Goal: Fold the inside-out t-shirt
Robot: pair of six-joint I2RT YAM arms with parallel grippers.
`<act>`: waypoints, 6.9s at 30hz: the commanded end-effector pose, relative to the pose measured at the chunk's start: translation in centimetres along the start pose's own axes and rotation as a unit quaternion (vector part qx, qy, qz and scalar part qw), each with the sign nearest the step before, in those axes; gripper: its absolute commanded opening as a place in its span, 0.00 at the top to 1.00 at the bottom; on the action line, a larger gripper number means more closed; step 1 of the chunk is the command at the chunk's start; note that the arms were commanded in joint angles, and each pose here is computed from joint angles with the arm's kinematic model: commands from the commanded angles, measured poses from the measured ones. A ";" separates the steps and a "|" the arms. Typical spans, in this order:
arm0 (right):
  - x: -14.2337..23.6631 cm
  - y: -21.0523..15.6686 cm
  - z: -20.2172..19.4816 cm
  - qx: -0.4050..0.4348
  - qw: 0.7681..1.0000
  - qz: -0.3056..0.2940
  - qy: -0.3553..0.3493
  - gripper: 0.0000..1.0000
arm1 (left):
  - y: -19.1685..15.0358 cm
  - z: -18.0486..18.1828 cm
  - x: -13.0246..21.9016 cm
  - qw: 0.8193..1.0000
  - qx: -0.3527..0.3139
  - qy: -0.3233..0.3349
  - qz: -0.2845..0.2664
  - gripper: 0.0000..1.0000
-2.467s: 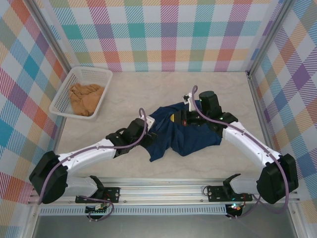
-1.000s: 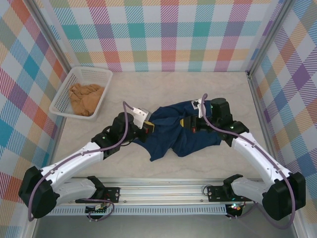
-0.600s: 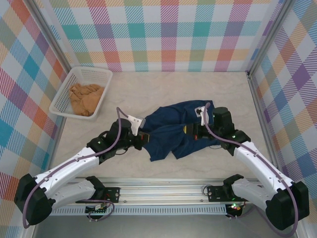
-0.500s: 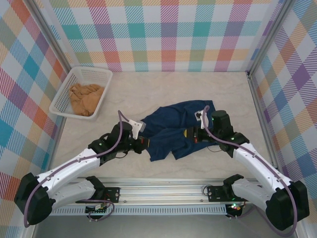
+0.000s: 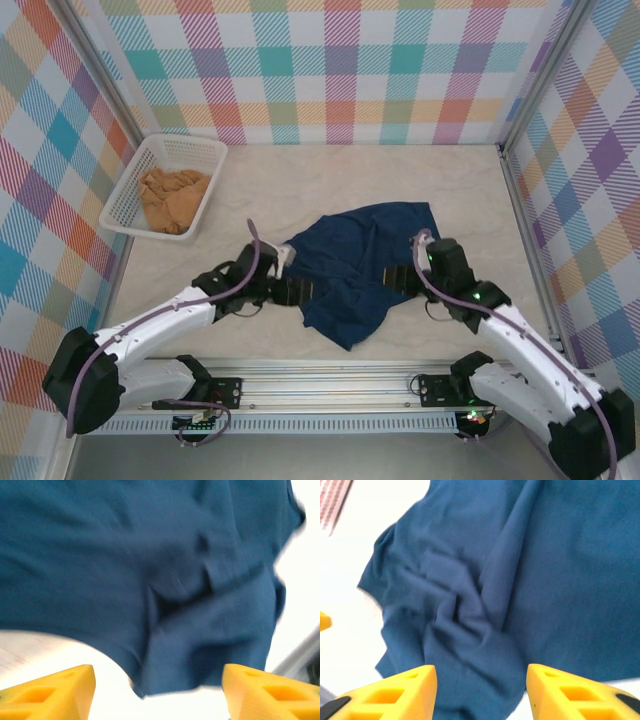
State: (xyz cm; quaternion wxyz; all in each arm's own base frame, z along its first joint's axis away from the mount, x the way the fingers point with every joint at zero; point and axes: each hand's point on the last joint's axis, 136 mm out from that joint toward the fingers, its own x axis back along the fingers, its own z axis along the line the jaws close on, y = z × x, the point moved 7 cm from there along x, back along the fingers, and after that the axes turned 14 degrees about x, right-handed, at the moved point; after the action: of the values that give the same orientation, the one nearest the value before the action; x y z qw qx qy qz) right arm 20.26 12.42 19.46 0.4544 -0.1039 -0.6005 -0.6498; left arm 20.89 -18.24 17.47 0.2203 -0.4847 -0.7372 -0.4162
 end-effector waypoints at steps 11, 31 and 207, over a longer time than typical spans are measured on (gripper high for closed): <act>-19.2 12.0 -2.9 0.088 0.990 0.086 -0.064 0.28 | 12.2 7.8 -7.8 0.974 0.146 0.169 -0.030 0.24; -24.1 17.5 -2.9 0.170 0.979 0.072 -0.086 1.00 | 15.0 6.9 -12.9 0.984 0.160 0.073 -0.022 1.00; -9.0 -3.4 6.9 -0.001 0.991 0.121 0.047 1.00 | -1.6 -3.5 -6.0 0.957 -0.252 0.068 0.128 0.50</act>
State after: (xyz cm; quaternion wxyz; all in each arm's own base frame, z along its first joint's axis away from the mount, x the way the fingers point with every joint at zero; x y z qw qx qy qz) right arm 20.53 22.95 12.83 0.5631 -0.1442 -0.5396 -0.6091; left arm 22.14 -24.15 14.16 0.1961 -0.5707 -0.5453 -0.5818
